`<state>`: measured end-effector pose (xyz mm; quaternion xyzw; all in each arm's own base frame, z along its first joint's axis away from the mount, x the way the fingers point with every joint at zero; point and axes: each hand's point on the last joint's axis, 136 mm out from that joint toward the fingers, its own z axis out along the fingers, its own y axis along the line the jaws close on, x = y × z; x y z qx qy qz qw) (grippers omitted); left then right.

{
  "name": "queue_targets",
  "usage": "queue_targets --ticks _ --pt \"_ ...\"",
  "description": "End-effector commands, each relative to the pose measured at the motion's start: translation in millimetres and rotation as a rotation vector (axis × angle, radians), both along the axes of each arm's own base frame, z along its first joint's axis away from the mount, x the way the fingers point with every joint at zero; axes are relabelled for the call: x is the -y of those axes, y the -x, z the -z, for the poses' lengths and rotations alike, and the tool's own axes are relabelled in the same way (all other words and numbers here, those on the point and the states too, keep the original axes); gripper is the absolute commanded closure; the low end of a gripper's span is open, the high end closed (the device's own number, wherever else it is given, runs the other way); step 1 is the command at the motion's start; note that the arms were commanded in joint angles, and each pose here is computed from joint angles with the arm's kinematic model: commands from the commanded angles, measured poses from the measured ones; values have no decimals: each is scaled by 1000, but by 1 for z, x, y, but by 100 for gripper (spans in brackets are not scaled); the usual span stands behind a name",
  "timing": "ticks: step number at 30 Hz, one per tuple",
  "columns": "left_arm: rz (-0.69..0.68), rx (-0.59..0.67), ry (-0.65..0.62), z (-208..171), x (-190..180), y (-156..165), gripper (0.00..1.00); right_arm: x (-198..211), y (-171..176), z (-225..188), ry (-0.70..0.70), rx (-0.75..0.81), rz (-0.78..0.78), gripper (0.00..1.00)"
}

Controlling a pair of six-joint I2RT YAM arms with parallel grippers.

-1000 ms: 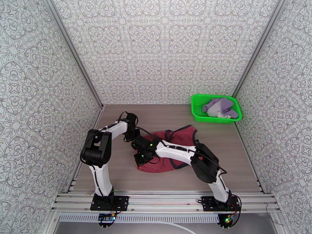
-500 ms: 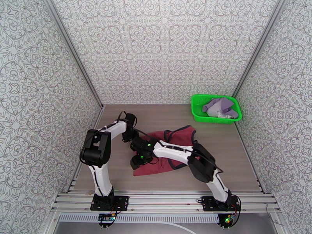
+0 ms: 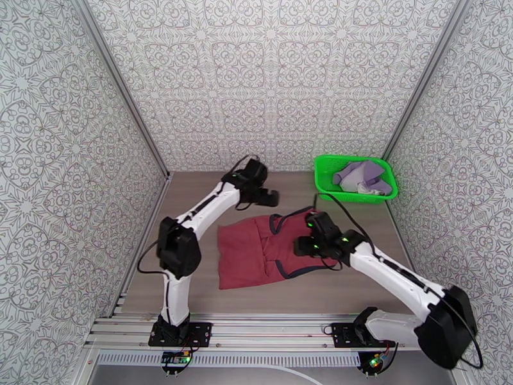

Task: Fold and stack the mixed laundry pile

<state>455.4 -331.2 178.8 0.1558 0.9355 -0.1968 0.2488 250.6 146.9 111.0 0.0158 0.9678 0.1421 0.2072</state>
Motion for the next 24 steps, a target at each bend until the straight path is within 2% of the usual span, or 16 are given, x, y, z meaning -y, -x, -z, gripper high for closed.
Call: queue_targets --ticks 1,5,8,19,24 --pt "217 -74 109 24 64 12 1 27 -3 11 -28 4 64 37" --pt "324 -39 195 31 115 9 1 56 -6 29 -96 -33 166 41" --pt "337 8 213 41 136 3 1 71 -7 41 -129 -55 233 42" --pt "246 37 338 71 171 -20 0 98 -5 54 -165 -73 337 44" --pt "236 65 327 80 182 -21 1 96 -2 64 -184 -98 338 48"
